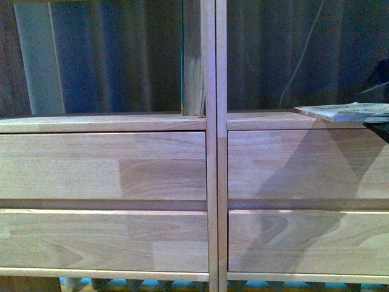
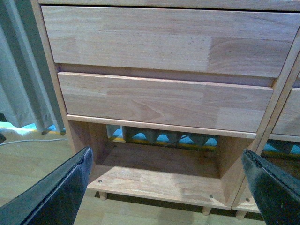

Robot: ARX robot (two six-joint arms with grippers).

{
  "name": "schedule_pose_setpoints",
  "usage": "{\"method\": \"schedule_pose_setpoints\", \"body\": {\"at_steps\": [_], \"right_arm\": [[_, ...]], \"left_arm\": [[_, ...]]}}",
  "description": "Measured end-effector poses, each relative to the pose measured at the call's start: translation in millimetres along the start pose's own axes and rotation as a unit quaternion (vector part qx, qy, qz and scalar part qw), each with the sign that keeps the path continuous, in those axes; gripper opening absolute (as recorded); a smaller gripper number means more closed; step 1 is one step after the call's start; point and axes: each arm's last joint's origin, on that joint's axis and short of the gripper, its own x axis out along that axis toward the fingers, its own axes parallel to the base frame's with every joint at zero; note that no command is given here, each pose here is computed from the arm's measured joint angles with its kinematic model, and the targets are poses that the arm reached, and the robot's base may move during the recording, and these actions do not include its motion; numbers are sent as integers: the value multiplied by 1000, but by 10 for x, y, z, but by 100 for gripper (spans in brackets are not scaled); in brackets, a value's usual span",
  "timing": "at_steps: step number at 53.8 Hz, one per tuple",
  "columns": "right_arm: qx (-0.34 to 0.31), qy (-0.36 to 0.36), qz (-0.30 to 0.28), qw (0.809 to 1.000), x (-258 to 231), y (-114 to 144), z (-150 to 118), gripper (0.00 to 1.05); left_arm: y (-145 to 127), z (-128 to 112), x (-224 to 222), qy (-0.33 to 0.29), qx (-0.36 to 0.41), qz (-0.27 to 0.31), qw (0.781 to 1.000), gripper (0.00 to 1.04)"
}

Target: Organize books on shelf

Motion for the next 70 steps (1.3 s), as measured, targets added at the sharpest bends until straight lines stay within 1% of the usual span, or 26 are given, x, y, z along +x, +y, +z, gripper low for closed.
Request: {"method": "schedule_pose_setpoints", "body": {"at_steps": [4,7,9,12,14,19,23,33,34,35,37,39,43,49,53,61,70], "right_arm": [[0,0,0,1000,-2,-19,-6,48],[0,1,1,1000,-7,-39,-13,41],[0,3,1,1000,-17,-64,-23,35],[1,6,0,1000,-30,-94,-35,28],[1,10,-2,1000,-47,-116,-48,21],[4,13,4,1000,-91,-100,-52,9],[4,16,10,1000,-138,-67,-53,7],[12,33,38,999,-267,-21,-57,7],[12,33,42,998,-286,-7,-51,7],[15,37,49,998,-317,5,-47,7],[16,40,60,997,-365,34,-31,7],[15,42,71,996,-408,68,-21,7],[9,47,99,994,-522,167,21,7],[0,46,139,989,-702,307,97,7],[-8,50,165,985,-830,373,131,7],[-22,61,196,979,-974,432,136,7],[-42,79,226,970,-1048,471,88,7]], "left_arm": [[0,0,0,0,0,0,1000,97],[0,0,0,0,0,0,1000,97],[0,0,0,0,0,0,1000,97],[0,0,0,0,0,0,1000,97],[0,0,0,0,0,0,1000,97],[0,0,0,0,0,0,1000,97],[0,0,0,0,0,0,1000,97],[0,0,0,0,0,0,1000,97],[-1,-5,2,4,-3,-8,1000,97],[3,-10,4,23,-14,-37,999,97],[25,-3,25,42,-25,-70,996,97],[54,21,52,49,-34,-87,994,97],[158,166,130,36,-42,-98,994,97],[334,480,284,-3,-35,-77,996,97],[418,662,444,-21,-33,-80,996,97],[496,889,836,-9,-47,-112,993,97],[545,1149,1497,24,-80,-138,987,97]]}}
